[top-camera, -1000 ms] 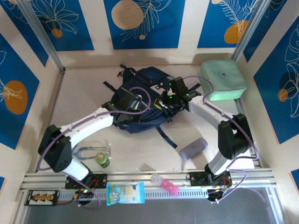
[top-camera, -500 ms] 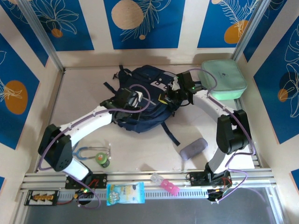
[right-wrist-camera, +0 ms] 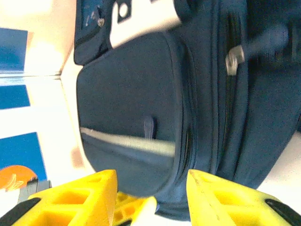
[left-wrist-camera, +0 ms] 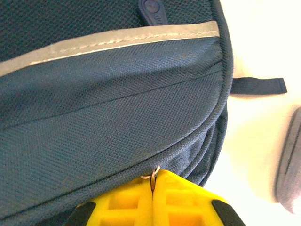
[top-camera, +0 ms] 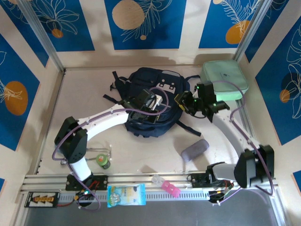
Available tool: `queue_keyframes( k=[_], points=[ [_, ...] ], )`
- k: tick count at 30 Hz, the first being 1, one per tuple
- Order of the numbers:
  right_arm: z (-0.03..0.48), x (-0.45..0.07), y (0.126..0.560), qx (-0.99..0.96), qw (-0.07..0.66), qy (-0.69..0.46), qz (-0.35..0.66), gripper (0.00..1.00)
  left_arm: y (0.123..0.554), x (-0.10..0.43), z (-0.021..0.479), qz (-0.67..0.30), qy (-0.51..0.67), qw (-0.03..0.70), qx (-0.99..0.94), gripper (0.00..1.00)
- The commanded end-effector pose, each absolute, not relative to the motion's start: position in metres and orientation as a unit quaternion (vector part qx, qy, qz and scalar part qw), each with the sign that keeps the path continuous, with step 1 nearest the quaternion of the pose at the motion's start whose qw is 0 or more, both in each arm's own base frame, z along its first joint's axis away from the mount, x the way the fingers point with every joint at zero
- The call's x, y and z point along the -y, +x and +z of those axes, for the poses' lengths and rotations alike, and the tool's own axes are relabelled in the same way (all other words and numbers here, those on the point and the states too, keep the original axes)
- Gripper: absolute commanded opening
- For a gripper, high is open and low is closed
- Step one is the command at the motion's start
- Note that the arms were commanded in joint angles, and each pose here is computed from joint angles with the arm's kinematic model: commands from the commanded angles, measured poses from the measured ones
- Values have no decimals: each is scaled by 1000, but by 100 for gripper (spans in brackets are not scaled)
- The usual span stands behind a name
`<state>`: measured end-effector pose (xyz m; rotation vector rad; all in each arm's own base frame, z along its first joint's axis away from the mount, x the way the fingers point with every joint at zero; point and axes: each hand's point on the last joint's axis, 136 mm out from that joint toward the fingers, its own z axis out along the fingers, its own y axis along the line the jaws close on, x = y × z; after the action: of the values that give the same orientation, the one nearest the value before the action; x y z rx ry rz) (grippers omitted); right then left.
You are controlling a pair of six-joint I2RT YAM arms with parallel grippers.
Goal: Pack books, pencil case, and school supplies into a backpack
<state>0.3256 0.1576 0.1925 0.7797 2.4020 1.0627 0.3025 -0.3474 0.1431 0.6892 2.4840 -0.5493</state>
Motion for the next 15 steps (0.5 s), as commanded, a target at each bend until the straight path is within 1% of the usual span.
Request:
queue_keyframes(
  k=[1, 5, 9, 15],
  points=[
    [173, -161, 310, -833, 153, 368, 383, 45, 299, 371, 159, -240, 269, 253, -898, 0],
    [155, -167, 303, -830, 134, 399, 366, 46, 296, 375, 158, -247, 273, 248, -896, 0],
    [146, -184, 309, -833, 111, 392, 374, 46, 292, 375, 157, -248, 276, 243, -896, 0],
    [138, -193, 320, -838, 119, 388, 364, 45, 290, 374, 154, -247, 281, 237, -897, 0]
  ],
)
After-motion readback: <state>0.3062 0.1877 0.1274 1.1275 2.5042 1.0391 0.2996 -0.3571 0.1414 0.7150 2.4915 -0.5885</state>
